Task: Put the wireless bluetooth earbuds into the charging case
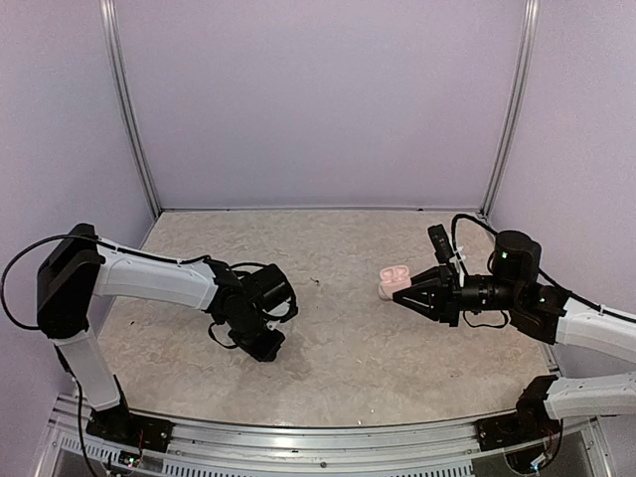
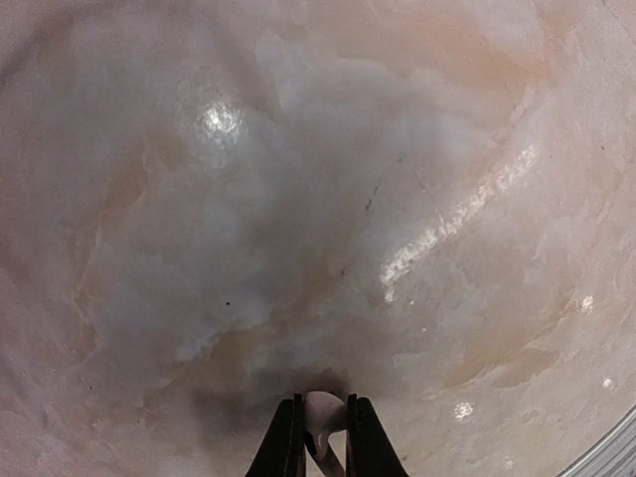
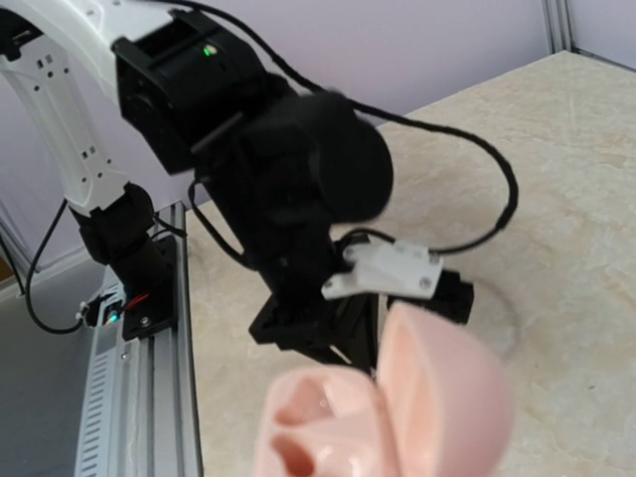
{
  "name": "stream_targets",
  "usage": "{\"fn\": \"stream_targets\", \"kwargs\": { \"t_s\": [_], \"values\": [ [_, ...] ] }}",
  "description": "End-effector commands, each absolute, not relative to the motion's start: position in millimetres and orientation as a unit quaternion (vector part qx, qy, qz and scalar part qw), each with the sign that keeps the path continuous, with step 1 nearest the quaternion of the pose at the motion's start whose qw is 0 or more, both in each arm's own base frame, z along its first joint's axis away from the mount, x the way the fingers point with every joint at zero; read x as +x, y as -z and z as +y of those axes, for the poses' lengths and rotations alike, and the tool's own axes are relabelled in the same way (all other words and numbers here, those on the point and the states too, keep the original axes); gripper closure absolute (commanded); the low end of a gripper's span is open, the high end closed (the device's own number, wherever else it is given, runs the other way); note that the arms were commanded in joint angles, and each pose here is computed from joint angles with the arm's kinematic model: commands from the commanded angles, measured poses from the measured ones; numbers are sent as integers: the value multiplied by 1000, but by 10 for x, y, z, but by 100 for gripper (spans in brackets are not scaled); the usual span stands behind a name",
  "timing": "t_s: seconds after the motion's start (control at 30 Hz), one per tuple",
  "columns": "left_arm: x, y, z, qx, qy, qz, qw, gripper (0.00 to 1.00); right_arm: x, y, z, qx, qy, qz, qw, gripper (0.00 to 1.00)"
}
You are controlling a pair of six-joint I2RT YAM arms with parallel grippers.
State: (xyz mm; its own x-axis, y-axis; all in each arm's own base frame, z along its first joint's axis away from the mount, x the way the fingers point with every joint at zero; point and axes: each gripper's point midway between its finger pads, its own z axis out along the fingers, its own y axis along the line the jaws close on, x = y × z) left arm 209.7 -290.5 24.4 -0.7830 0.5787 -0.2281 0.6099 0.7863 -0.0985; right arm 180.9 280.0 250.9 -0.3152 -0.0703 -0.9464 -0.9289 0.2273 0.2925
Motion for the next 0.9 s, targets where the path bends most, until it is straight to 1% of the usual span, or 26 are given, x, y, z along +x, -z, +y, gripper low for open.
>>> {"fn": "stream_targets", "kwargs": {
  "t_s": [0.0,0.2,0.37,0.47,0.67,0.87],
  "values": [
    [2084,-146,-2844,335,34,938,80,90,1816,-2507,2785,-387,-487,648,440,98],
    [2069,-75,-2808,348,8,935,66,87,1823,-2481,2796,-390,-486,649,437,98],
    [2050,-49,-2777,357,-13,932,53,78,1828,-2469,2804,-394,-484,648,436,98],
    [2051,-50,-2761,360,-19,931,49,75,1825,-2461,2806,-395,-484,648,435,98],
    [2090,-84,-2770,367,-26,929,48,74,1823,-2452,2798,-395,-483,648,436,98],
    [2097,-99,-2812,375,-23,926,42,80,1824,-2447,2801,-396,-482,649,436,98]
  ]
}}
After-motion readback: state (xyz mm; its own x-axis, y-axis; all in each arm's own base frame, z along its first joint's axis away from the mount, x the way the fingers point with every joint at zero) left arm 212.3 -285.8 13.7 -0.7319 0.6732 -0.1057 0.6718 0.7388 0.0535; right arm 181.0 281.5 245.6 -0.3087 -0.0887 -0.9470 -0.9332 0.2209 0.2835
